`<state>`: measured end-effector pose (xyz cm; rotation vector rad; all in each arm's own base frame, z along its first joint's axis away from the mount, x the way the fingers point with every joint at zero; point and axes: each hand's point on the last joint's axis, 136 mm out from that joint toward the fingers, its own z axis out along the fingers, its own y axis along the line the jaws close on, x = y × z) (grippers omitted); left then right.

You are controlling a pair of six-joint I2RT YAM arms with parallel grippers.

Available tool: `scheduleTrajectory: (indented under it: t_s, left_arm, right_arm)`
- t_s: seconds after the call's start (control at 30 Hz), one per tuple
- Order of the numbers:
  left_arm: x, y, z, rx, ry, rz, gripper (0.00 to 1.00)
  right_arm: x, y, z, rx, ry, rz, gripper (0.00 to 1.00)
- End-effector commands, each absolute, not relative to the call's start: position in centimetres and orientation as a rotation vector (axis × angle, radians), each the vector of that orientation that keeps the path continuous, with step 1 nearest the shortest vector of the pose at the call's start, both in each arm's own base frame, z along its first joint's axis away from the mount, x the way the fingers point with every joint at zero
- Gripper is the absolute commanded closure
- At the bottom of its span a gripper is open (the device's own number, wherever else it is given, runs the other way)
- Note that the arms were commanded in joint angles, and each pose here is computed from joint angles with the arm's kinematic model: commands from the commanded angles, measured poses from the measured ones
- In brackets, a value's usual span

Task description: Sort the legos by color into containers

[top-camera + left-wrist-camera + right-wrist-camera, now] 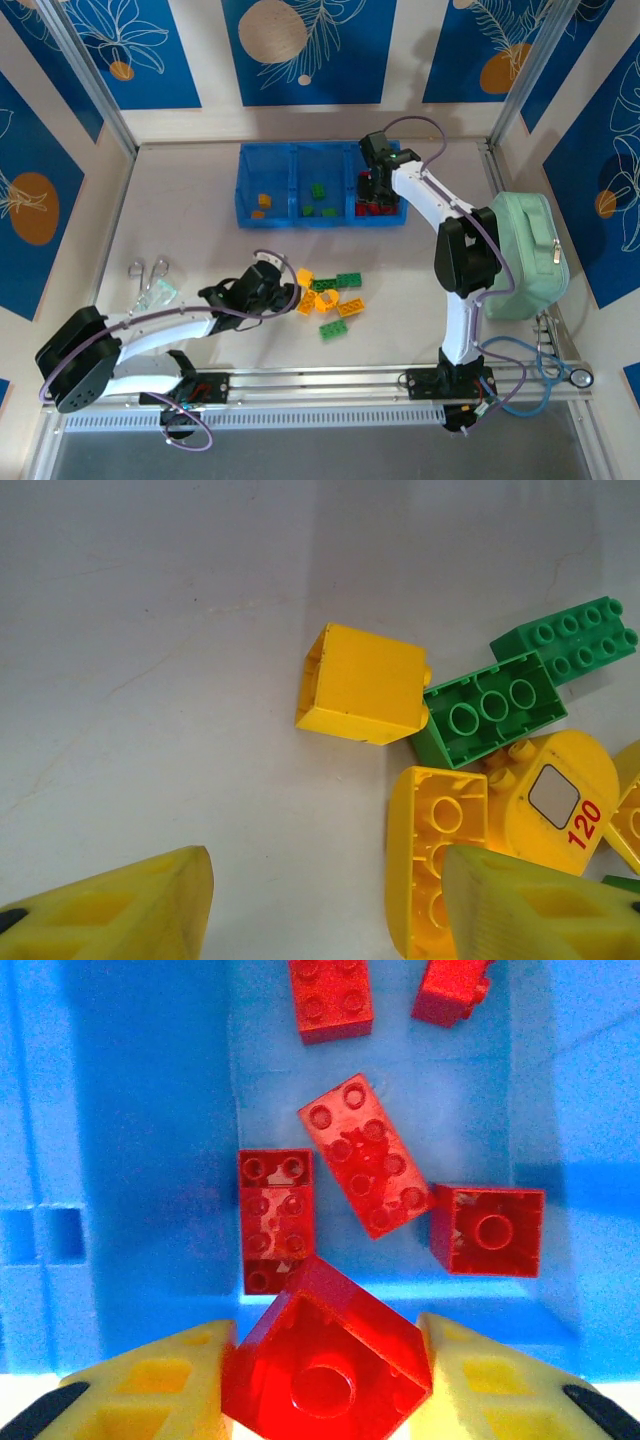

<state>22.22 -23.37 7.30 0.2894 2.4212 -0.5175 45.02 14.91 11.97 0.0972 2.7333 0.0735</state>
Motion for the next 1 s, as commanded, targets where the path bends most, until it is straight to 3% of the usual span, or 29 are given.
scheduleTrajectory:
  t_s: [0.0,0.23,0.3,0.37,0.5,0.73,0.87,0.97]
  left_arm:
    - [22.4,-24.6,8.2,0.335,2.396,-0.542,0.38]
    - [22.3,-25.3,8.3,0.367,2.407,-0.537,0.38]
    - [22.2,-25.4,8.3,0.376,2.408,-0.538,0.38]
    - [22.1,-25.4,8.3,0.378,2.411,-0.539,0.38]
    - [22.0,-25.5,8.1,0.386,2.418,-0.54,0.38]
    - [22.1,-25.6,8.4,0.39,2.409,-0.542,0.38]
    - [22.0,-25.6,8.3,0.386,2.413,-0.542,0.38]
    - [22.0,-25.6,8.3,0.388,2.413,-0.543,0.38]
  right_arm:
    - [45.4,14.3,14.0,0.104,2.678,0.111,0.6]
    - [47.1,13.4,12.4,0.11,2.736,0.065,0.56]
    - [47.3,13.3,12.1,0.119,2.745,0.057,0.47]
    - [47.2,13.4,12.0,0.123,2.746,0.06,0.3]
    - [47.1,13.3,11.8,0.125,2.747,0.045,0.24]
    - [46.3,13.6,10.4,0.101,2.773,0.048,0.31]
    - [45.8,13.7,9.2,0.097,2.789,0.041,0.53]
    - [45.5,13.9,8.4,0.088,2.803,0.053,0.61]
